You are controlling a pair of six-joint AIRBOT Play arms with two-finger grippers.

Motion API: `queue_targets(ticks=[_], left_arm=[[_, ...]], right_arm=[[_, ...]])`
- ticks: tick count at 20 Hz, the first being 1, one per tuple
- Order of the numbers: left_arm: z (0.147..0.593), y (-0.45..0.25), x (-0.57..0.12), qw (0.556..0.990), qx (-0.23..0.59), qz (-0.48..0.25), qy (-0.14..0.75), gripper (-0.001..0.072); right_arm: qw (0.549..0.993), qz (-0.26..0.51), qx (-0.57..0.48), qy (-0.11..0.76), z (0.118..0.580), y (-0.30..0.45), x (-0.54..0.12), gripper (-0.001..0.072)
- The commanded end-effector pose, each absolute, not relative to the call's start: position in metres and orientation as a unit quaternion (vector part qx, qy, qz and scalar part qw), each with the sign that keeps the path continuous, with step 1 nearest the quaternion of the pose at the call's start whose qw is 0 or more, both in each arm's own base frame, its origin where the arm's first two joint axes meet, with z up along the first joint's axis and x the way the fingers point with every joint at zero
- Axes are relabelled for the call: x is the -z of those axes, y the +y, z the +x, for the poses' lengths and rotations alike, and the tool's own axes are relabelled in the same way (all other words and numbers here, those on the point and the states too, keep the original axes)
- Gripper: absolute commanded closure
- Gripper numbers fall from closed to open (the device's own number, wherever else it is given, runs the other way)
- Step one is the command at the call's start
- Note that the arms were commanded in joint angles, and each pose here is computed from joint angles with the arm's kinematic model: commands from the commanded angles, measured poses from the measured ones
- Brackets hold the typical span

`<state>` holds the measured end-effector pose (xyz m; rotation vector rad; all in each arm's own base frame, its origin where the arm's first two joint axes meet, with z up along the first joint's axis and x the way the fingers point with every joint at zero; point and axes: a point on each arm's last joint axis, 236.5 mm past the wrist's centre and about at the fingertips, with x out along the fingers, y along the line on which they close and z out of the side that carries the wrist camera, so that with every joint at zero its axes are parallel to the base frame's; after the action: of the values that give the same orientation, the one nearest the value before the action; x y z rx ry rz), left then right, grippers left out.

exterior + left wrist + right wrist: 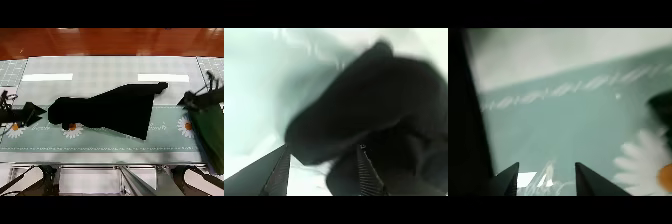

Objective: Fold the shirts.

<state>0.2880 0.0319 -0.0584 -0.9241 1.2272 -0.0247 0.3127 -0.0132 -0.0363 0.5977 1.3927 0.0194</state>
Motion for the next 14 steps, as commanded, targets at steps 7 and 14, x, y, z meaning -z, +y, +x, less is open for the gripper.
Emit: queue_targets(ticks=[7,14], left_arm=[[0.301,0.001,0.103,0.74,0.053,-0.399,0.538,0.0199],[0.328,-0.029,0.096,0.752,0.097,-0.352,0.549,0.0688]], right_arm=[[0.667,0.35,-0.057,0.656,0.226,0.049,0.09,0.0308],[0.658,0.356,-0.065,0.661,0.222,0.054,0.087,0.0308]])
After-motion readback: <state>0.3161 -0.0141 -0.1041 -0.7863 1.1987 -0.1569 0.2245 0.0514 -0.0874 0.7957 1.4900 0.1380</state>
